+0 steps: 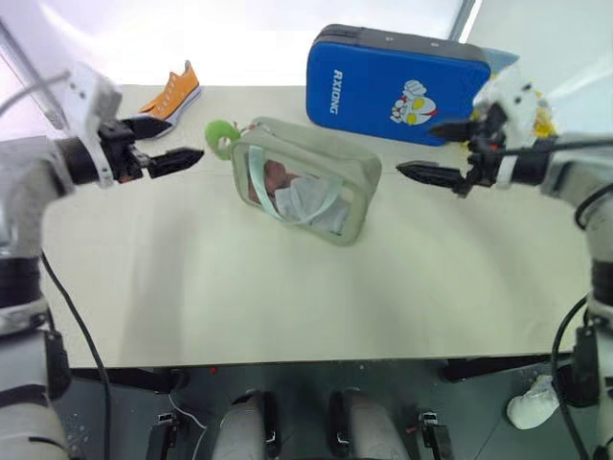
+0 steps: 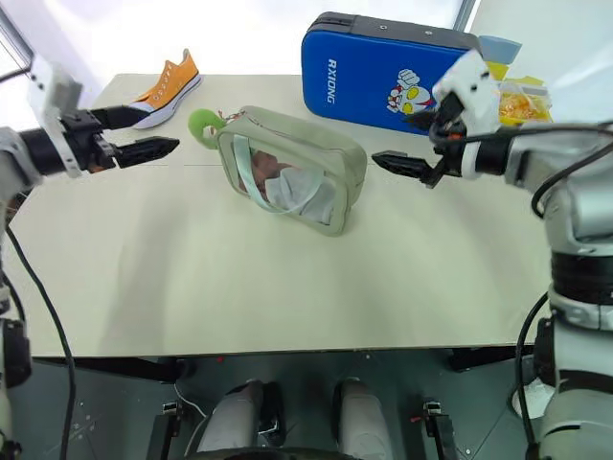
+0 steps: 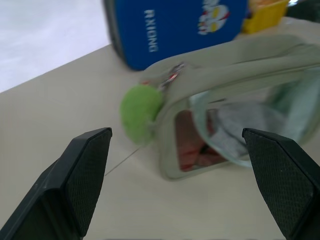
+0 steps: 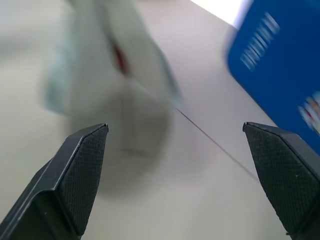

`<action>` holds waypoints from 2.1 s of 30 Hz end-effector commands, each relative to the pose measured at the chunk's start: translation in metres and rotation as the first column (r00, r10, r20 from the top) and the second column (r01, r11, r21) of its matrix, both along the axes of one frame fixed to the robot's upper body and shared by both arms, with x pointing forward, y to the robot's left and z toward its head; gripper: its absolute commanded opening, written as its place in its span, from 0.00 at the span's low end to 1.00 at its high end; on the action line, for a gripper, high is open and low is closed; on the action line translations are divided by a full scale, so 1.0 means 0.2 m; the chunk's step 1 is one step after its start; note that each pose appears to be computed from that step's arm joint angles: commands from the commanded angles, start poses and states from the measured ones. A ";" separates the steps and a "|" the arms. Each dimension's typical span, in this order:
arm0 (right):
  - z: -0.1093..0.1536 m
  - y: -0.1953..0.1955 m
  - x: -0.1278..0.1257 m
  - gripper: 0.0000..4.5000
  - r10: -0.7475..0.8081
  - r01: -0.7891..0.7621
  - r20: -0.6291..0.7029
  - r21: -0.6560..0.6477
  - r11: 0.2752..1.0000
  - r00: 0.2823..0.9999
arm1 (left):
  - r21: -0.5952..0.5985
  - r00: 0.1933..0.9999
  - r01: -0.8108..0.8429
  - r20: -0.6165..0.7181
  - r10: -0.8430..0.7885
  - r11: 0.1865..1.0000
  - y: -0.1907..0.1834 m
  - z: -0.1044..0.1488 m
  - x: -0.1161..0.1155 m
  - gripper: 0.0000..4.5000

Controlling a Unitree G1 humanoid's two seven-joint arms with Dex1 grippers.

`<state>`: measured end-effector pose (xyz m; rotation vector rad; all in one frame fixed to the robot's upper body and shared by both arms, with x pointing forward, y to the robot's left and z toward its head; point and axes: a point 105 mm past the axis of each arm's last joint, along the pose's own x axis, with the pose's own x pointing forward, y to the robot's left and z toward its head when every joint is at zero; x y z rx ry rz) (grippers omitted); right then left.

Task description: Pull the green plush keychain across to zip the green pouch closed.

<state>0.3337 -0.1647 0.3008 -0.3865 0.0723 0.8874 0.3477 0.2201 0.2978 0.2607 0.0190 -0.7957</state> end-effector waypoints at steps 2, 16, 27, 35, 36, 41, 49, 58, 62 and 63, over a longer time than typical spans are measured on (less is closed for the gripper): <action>0.07 0.07 -0.01 1.00 0.049 -0.049 0.016 0.004 0.999 0.999 | 0.031 0.998 0.060 0.019 -0.060 0.998 -0.03 0.06 -0.02 0.99; 0.04 0.39 0.06 1.00 0.103 -0.103 0.076 0.002 0.995 0.992 | 0.057 0.979 0.201 0.003 -0.202 0.978 -0.19 0.05 -0.11 0.99; -0.17 0.52 0.22 0.81 0.094 -0.072 0.112 -0.183 0.980 0.989 | 0.060 0.982 0.188 0.020 -0.189 0.980 -0.27 -0.01 -0.17 1.00; -0.16 0.55 0.20 0.01 0.195 -0.142 0.194 -0.258 0.956 0.961 | 0.051 0.990 0.138 0.034 -0.140 0.989 -0.25 -0.01 -0.18 1.00; -0.14 0.55 0.19 0.01 0.233 -0.169 0.235 -0.263 0.950 0.944 | 0.054 0.991 0.123 0.040 -0.126 0.991 -0.23 0.00 -0.17 1.00; -0.06 0.48 0.16 0.01 0.338 -0.244 0.310 -0.305 0.921 0.889 | 0.060 0.996 0.057 0.059 -0.061 0.997 -0.13 0.05 -0.16 1.00; -0.27 0.46 0.06 0.01 0.453 -0.377 0.198 -0.325 0.867 0.870 | 0.055 0.996 0.073 0.055 -0.076 0.996 -0.17 0.02 -0.19 1.00; -0.12 0.34 -0.04 0.59 0.386 -0.333 0.167 -0.276 0.902 0.907 | 0.058 0.999 -0.011 0.041 0.009 0.998 -0.04 0.00 -0.18 1.00; -0.13 0.23 -0.07 0.59 0.308 -0.262 0.139 -0.273 0.925 0.941 | 0.071 0.995 -0.098 0.022 0.097 0.993 0.11 -0.04 -0.15 1.00; -0.15 0.22 -0.07 0.59 0.297 -0.254 0.131 -0.271 0.928 0.946 | 0.064 0.994 -0.108 0.018 0.107 0.992 0.12 -0.04 -0.14 1.00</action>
